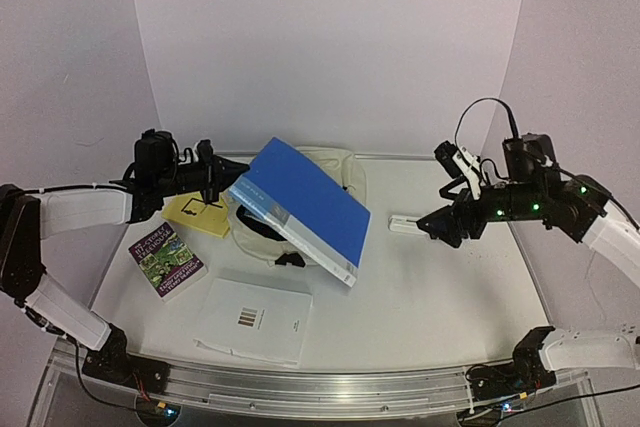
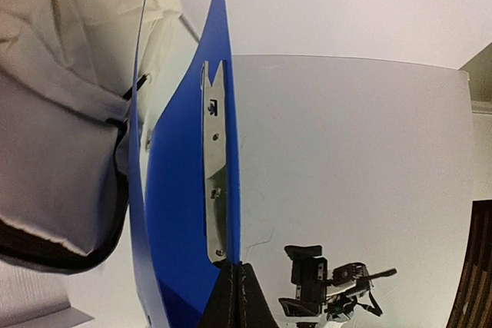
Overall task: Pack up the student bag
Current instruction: Pick up the files from the center of the board.
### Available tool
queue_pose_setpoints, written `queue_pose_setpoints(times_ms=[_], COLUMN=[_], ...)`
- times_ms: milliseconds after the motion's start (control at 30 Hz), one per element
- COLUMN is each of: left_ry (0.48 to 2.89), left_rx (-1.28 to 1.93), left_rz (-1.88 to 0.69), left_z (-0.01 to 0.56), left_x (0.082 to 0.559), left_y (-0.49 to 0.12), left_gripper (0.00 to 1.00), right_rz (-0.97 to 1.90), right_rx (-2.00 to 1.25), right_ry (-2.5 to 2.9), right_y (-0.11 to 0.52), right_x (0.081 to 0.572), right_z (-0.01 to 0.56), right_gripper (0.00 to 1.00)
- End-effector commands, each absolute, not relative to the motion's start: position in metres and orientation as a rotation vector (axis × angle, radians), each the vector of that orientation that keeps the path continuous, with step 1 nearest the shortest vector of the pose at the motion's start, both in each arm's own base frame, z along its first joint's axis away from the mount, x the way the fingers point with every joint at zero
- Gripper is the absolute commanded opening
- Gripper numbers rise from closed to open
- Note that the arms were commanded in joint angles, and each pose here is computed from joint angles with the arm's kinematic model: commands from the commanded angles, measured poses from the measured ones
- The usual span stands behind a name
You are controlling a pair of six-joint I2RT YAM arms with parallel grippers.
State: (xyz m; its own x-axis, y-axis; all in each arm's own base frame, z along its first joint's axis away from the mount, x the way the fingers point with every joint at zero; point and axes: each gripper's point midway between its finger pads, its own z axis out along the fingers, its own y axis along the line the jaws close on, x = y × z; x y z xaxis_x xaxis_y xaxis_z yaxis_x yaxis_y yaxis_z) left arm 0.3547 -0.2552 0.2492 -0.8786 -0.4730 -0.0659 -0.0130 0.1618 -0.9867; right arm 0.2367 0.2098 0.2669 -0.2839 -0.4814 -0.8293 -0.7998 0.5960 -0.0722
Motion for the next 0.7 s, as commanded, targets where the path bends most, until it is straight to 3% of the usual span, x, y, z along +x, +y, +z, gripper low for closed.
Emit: queue_pose_setpoints(times_ms=[0,300,667], left_ry=[1.908,1.782,1.603], left_rx=[-0.326,-0.396,-0.434], left_rz=[-1.767,-1.783,-1.959], left_z=[0.313,0.325,0.343], left_x=[0.382,0.39,0.377], left_y=[-0.259,-0.249,-0.241], left_gripper=[0.0,0.0,0.0], right_rz=[0.937,1.418,1.535], right_rx=[-0.726,-0.369,-0.402], right_ry=[2.13,2.217,2.265], right_y=[0.22,0.243,0.302], right_x=[0.248,0.297,0.311], right_z=[0.27,0.229,0.18], right_gripper=[0.98,0.98,0.98])
